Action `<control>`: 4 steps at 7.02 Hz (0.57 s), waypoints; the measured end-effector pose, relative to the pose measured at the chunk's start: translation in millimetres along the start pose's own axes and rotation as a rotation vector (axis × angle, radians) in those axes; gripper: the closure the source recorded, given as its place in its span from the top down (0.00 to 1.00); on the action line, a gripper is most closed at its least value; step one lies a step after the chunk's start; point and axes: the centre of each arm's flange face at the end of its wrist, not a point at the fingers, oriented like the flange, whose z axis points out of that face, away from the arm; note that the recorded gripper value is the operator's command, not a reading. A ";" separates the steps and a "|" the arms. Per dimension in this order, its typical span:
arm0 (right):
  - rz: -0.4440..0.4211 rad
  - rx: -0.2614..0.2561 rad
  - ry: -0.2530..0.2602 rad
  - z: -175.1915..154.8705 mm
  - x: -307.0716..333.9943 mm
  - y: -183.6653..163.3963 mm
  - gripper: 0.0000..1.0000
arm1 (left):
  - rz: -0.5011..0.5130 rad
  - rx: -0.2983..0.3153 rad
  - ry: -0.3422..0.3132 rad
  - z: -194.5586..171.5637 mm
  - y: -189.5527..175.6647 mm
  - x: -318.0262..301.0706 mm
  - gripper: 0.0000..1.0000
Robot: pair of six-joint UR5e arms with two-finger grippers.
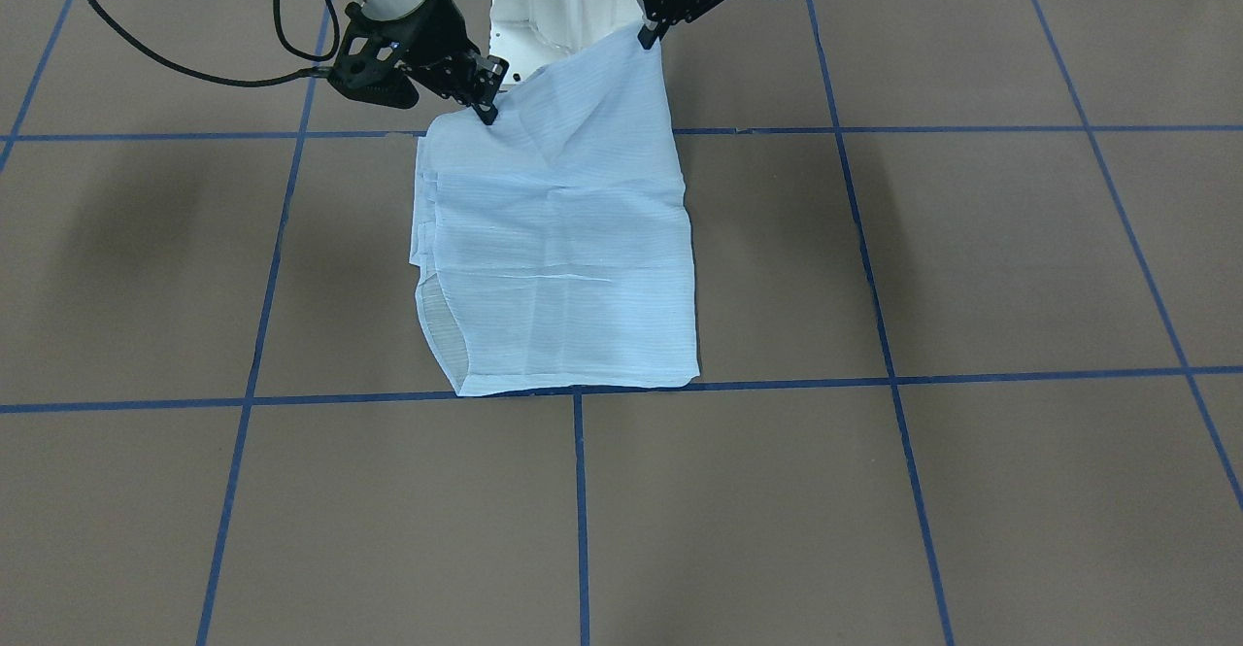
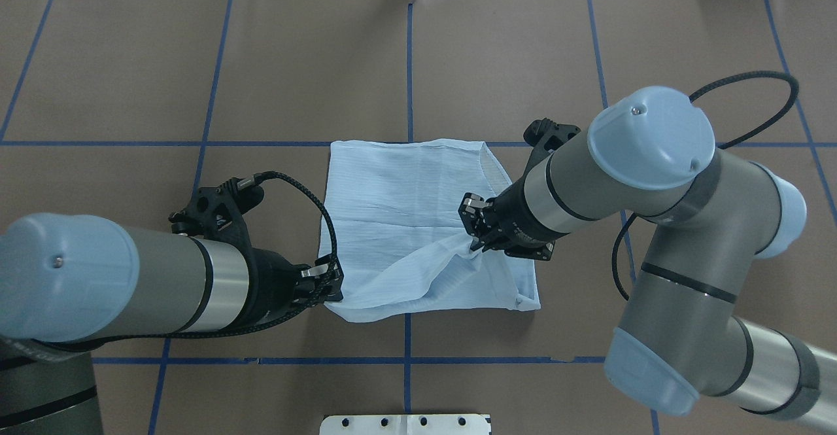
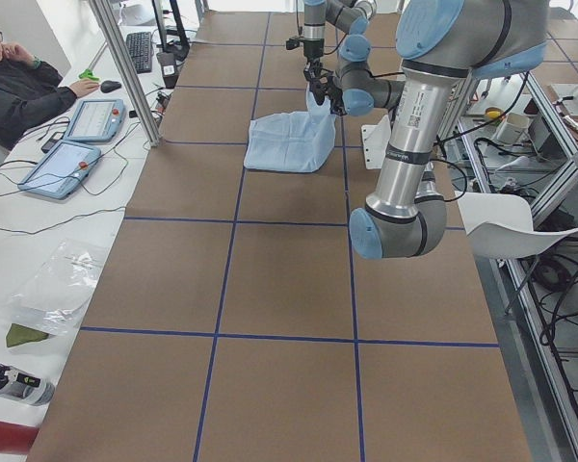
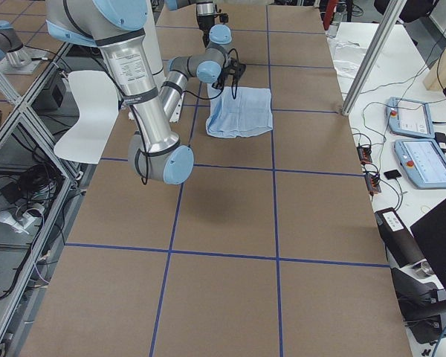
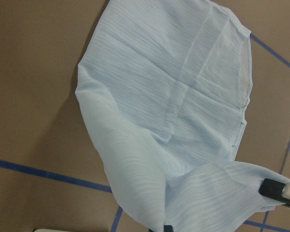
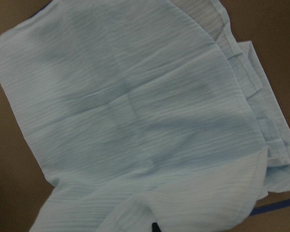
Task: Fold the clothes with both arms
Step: 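Lift the hem with both grippers and fold it away from the robot, then lay the folded hem over the shirt's middle with both grippers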
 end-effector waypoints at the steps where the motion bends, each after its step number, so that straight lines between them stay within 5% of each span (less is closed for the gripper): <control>1: -0.006 0.022 0.002 -0.5 -3.3 -13.9 0.00 | -0.001 0.010 0.003 8.7 -7.4 0.7 0.00; 4: -0.006 0.043 0.030 27.3 -32.4 -34.9 0.00 | 0.018 0.080 0.019 6.1 -46.1 7.4 0.00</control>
